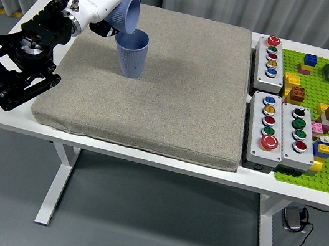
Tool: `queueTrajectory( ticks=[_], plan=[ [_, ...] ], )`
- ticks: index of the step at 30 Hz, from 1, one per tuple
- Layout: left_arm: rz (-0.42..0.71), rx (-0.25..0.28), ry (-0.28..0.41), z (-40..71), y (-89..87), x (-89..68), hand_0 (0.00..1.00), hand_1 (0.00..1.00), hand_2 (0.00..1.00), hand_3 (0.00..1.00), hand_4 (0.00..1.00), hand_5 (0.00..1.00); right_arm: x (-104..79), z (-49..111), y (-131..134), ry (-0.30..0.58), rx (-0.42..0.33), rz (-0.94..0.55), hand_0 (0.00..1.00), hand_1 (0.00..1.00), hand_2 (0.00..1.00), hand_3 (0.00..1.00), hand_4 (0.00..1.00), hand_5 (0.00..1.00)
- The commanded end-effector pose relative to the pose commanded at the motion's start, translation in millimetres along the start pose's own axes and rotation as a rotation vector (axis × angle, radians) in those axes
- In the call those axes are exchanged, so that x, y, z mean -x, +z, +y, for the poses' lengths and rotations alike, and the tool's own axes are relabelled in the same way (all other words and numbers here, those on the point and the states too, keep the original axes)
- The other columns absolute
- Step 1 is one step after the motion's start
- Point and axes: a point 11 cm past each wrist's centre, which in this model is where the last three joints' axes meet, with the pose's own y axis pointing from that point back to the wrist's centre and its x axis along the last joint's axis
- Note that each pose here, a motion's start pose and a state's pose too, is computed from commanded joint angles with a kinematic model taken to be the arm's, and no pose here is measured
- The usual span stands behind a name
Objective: Pick cup pour cup place
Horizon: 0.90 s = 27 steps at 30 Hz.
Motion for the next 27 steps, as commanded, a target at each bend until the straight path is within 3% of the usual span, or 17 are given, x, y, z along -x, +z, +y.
queueTrajectory(
  ticks=[4,18,27],
  plan=[
    [0.008,0.004,0.017,0.7,-0.6,0.3,0.524,0.491,0.522,0.552,0.802,0.232,0.0,0.1,-0.7,0.000,-0.001,0.000,0.702,0.683,0.608,0.601,0.046,0.391],
    [0.342,-0.086,0.029,6.5,-18.3,14.3,0.519,0.490,0.519,0.553,0.805,0.232,1.4,0.3,-2.2,-0.003,-0.004,-0.002,0.702,0.683,0.608,0.602,0.045,0.392],
    [0.714,-0.150,0.061,20.2,-25.8,30.1,0.519,0.489,0.517,0.553,0.810,0.243,1.8,-0.2,2.9,-0.004,0.005,0.004,0.702,0.683,0.608,0.602,0.045,0.392]
  ],
)
